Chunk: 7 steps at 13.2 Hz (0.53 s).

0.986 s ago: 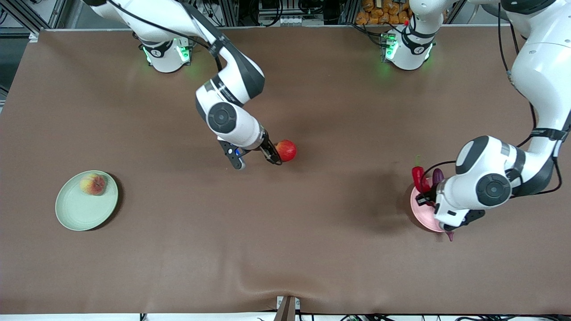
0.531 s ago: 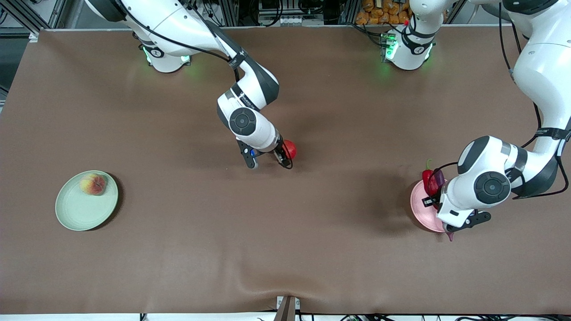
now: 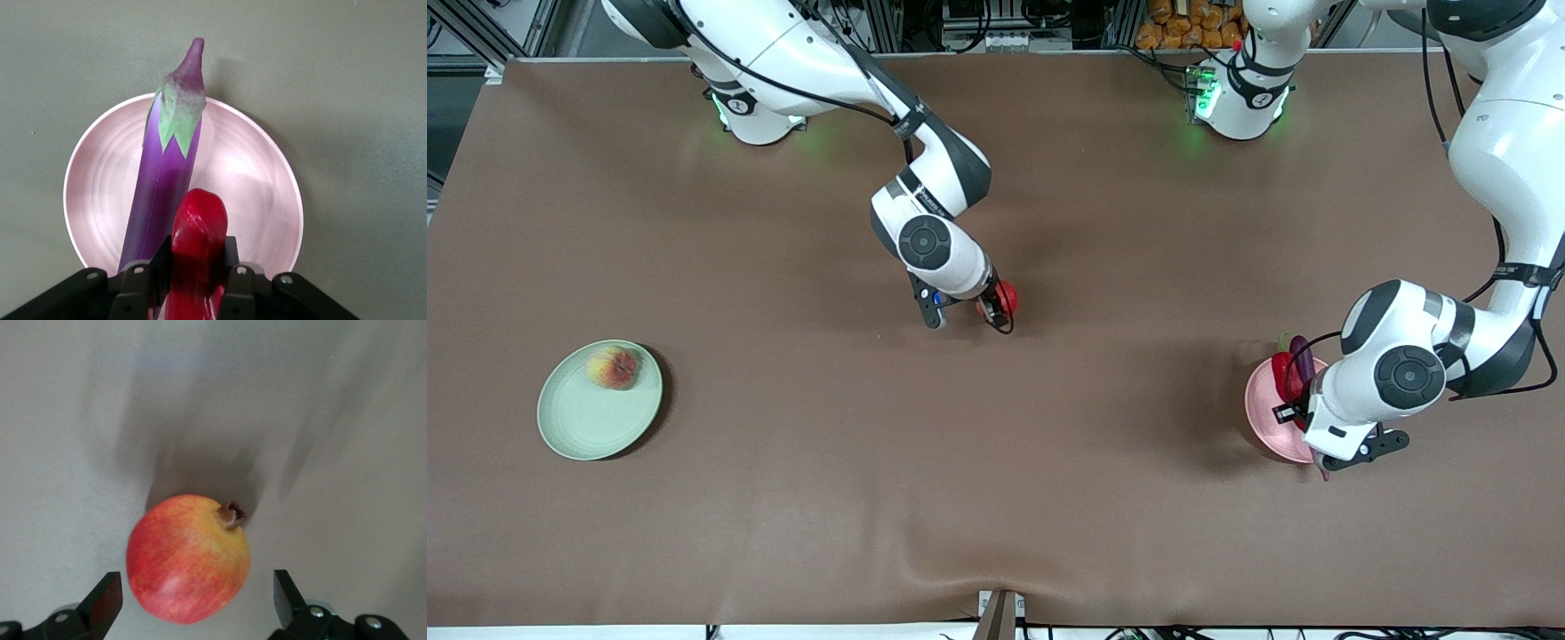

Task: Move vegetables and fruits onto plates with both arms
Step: 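Grasp the pomegranate with the right gripper while the left gripper releases the pepper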

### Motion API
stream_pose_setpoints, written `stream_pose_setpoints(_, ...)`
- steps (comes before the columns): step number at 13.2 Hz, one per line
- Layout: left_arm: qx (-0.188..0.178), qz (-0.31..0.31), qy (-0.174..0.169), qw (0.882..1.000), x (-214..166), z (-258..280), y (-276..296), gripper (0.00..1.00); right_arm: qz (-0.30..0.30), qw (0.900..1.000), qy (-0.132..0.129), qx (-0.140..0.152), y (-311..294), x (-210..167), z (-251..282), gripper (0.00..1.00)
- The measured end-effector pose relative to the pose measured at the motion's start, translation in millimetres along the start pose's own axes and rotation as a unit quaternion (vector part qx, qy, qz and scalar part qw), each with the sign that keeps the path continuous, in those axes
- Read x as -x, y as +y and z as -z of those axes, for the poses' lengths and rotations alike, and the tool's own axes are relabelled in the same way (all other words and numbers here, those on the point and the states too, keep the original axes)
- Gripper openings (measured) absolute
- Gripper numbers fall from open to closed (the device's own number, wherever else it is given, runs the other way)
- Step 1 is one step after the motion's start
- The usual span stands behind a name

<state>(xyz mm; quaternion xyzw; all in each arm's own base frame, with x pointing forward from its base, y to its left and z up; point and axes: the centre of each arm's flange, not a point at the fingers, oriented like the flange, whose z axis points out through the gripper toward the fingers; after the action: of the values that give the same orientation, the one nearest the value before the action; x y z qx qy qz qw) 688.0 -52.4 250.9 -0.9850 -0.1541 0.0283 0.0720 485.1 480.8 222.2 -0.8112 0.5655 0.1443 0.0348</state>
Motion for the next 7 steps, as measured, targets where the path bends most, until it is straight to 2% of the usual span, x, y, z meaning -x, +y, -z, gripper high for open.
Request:
stream_pose_setpoints(1, 0.0, -0.002, 0.0, 1.0, 0.4, 0.1, 1.0, 0.33, 0.001, 1.0, 0.0, 0.001, 1.0, 2.0, -2.4, 1.0)
stream_pose_setpoints(2, 0.0, -0.007, 0.001, 1.0, 1.1, 0.4, 2.7, 0.39, 0.0, 1.0, -0.001, -0.002, 0.3, 2.8, -3.1, 1.0)
stream_pose_setpoints(4, 0.0, -0.014, 0.001, 1.0, 1.9, 0.7, 4.7, 0.59, -0.004, 1.0, -0.002, -0.009, -1.9, 2.3, -3.6, 1.0)
stream_pose_setpoints(5, 0.0, -0.016, 0.001, 1.0, 1.8, 0.6, 4.6, 0.59, -0.005, 1.0, -0.003, -0.014, -3.3, 1.2, -5.0, 1.0)
stream_pose_setpoints(7, 0.0, -0.016, 0.001, 1.0, 1.7, 0.6, 4.5, 0.77, -0.006, 1.0, -0.002, -0.021, -5.9, -2.2, -7.1, 1.0)
